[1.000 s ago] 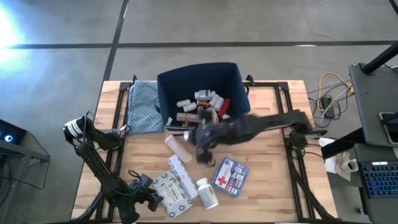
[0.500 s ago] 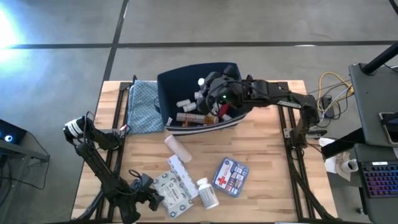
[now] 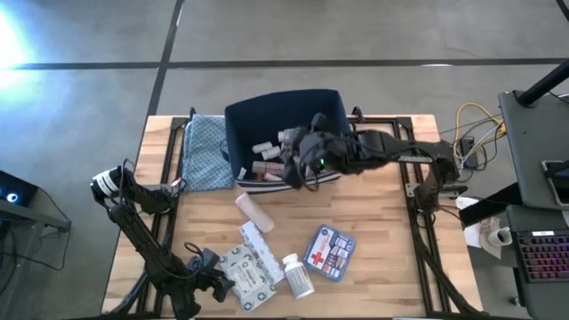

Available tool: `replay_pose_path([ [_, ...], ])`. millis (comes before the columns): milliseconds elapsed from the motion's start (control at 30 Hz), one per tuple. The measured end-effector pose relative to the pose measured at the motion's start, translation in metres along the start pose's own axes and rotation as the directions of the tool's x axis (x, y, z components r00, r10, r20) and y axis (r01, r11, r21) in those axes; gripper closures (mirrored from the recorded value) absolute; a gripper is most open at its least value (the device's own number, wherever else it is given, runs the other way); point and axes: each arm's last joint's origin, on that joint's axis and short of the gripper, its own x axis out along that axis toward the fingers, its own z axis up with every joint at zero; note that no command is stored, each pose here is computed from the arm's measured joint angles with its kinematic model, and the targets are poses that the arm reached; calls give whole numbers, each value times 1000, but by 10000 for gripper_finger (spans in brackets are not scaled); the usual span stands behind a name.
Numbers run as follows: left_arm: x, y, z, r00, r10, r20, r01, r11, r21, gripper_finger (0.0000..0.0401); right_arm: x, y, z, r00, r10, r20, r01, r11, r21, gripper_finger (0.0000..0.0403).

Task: Pick & place medical supplies in basket/bin
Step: Put the white and yellow pill bottle into the blue bin

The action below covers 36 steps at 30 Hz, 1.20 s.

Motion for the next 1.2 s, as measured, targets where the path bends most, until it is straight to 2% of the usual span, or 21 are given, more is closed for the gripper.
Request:
replay_pose_path([
  [133, -1, 0, 0, 1000, 2, 1, -2, 999, 49, 106, -11, 20, -7, 995, 101, -18, -102, 995, -23, 113],
  [300, -2, 1, 1, 1000, 7, 3, -7, 998, 55, 106, -13, 45, -25, 957, 263, -123, -243, 957, 160, 113],
  [433, -2, 1, 2, 1000, 10, 5, -11, 998, 58, 106, 2, 77, -59, 880, 378, -288, -316, 918, 239, 113],
  [567, -2, 1, 2, 1000, 11, 6, -11, 998, 57, 107, 12, 113, -102, 791, 420, -446, -363, 908, 210, 116],
  [667, -2, 1, 2, 1000, 10, 5, -10, 998, 57, 106, 22, 133, -132, 732, 412, -543, -324, 911, 255, 123],
  [767, -2, 1, 2, 1000, 10, 5, -10, 998, 57, 106, 37, 148, -161, 647, 409, -644, -279, 912, 299, 130],
  [900, -2, 1, 2, 1000, 10, 5, -10, 998, 57, 107, 48, 165, -187, 558, 414, -719, -231, 910, 345, 136],
  [1000, -2, 1, 2, 1000, 10, 5, -10, 998, 57, 107, 50, 176, -196, 540, 407, -737, -204, 913, 354, 137],
  [1100, -2, 1, 2, 1000, 10, 5, -10, 998, 57, 106, 52, 186, -194, 537, 423, -729, -197, 904, 380, 131],
  [1200, -2, 1, 2, 1000, 10, 5, -10, 998, 57, 106, 55, 193, -191, 513, 447, -733, -202, 893, 402, 119],
])
